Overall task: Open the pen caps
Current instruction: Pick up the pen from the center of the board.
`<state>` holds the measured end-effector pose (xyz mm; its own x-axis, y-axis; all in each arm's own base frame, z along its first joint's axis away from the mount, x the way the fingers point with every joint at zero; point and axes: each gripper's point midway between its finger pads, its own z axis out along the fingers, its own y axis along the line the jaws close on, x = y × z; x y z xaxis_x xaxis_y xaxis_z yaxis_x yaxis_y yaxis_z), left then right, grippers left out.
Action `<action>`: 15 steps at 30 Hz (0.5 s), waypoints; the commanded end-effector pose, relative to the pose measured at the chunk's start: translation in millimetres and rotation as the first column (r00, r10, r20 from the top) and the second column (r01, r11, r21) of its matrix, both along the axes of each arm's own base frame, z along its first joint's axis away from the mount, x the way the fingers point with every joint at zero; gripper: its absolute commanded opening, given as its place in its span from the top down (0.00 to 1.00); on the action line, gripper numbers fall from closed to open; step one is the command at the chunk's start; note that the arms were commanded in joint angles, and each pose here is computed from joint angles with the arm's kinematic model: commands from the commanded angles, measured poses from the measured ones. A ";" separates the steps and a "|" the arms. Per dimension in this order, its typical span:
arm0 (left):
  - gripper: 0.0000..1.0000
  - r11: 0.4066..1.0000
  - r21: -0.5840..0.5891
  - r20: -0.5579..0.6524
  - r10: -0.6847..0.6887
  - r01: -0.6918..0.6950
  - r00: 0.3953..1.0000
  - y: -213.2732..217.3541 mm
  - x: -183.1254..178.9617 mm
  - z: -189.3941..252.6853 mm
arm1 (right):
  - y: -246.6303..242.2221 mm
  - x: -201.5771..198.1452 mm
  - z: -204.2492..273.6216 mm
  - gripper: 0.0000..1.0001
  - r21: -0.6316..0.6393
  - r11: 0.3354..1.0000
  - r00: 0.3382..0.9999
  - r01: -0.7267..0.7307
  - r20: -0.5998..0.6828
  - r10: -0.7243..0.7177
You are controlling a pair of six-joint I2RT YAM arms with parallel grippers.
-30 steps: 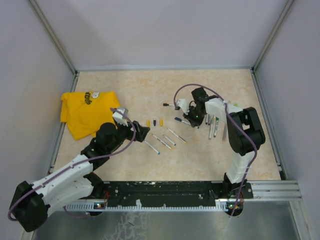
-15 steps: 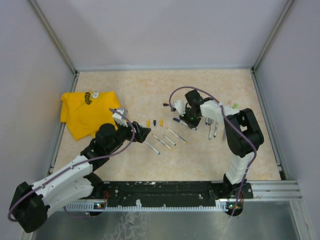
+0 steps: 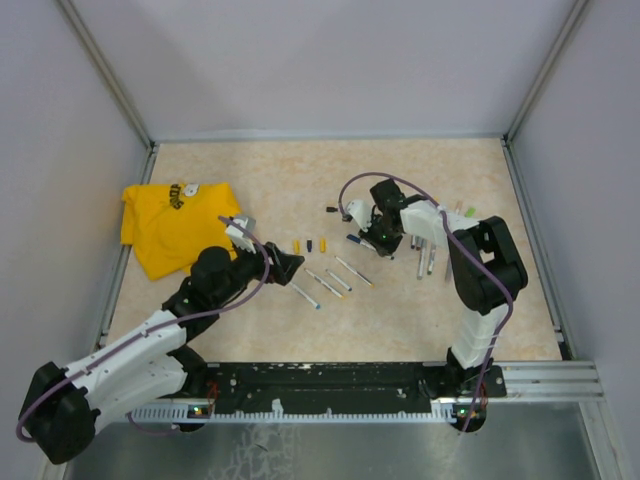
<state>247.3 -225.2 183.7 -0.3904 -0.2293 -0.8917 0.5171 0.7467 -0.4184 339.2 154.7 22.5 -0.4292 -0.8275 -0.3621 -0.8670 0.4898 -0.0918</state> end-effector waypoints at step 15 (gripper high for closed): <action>0.00 0.999 -0.038 0.000 -0.018 0.018 1.000 -4.4 -1.1 -0.5 | -1.8 1.8 -3.2 0.84 -0.023 1.000 1.000 0.015 0.010 -0.015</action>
<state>245.8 -227.2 180.3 -0.4034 -0.2395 -0.8831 0.5172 0.7365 -0.4360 340.6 153.2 22.3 -0.4308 -0.8286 -0.3575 -0.8642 0.4929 -0.1009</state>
